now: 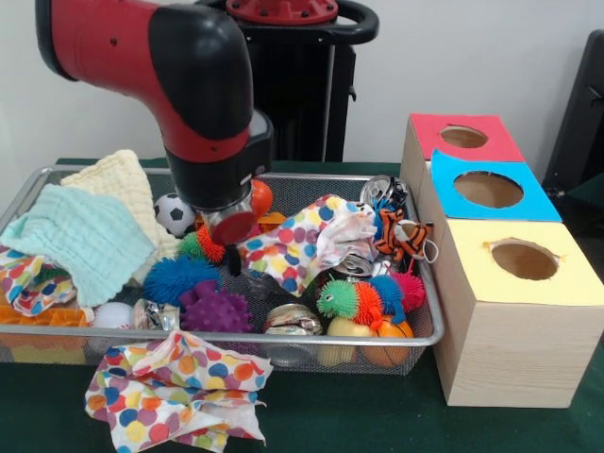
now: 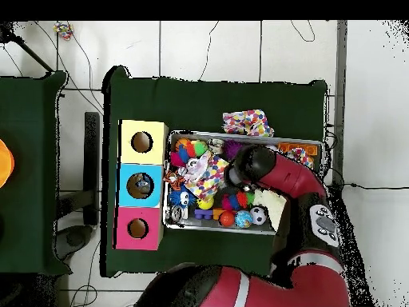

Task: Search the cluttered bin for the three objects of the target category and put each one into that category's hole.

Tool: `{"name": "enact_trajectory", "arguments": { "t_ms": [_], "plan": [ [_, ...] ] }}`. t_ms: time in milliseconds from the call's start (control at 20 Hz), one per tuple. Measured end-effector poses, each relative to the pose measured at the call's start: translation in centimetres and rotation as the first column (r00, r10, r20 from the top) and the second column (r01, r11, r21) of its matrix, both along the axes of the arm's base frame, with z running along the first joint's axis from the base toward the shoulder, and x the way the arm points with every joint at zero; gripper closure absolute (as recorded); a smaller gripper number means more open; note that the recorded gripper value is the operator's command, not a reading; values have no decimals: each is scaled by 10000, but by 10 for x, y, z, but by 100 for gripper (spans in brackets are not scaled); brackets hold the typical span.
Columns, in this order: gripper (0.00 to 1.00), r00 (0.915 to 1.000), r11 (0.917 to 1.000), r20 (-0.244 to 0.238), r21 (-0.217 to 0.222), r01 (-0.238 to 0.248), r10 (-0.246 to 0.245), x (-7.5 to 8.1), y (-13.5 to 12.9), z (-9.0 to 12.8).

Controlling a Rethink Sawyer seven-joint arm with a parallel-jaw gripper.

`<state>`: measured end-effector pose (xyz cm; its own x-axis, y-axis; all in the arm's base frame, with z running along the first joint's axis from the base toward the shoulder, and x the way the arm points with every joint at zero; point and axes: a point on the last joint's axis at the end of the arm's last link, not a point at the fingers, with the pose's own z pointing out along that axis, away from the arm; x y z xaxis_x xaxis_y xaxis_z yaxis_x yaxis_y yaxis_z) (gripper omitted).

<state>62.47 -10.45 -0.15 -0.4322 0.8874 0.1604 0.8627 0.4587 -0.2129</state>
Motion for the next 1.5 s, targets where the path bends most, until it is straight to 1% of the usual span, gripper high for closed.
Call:
{"name": "enact_trajectory", "arguments": {
  "t_ms": [50, 100, 250, 350, 400, 600, 850, 1050, 1100, 1300, 1500],
  "plan": [
    [0, 9996, 9993, -116, 247, 268, -265, 5, 2, 13],
    [0, 9992, 9987, -158, 347, 376, -370, 7, 2, 18],
    [0, 9961, 9932, -258, 791, 857, -839, 17, 5, 42],
    [0, 9944, 9899, -205, 949, 1052, -1037, 22, 6, 51],
    [0, 9930, 9877, -97, 1026, 1183, -1179, 27, 6, 57],
    [0, 9892, 9826, 101, 1169, 1440, -1462, 34, 4, 67],
    [0, 9866, 9797, 112, 1200, 1605, -1630, 34, -4, 67],
    [0, 9826, 9757, 88, 1195, 1834, -1858, 32, -21, 61],
    [0, 9795, 9724, 60, 1218, 1990, -2012, 31, -29, 56],
    [0, 9720, 9651, 132, 1230, 2311, -2344, 29, -39, 43],
    [0, 9666, 9614, 342, 1183, 2485, -2541, 31, -40, 29]
  ]
}}
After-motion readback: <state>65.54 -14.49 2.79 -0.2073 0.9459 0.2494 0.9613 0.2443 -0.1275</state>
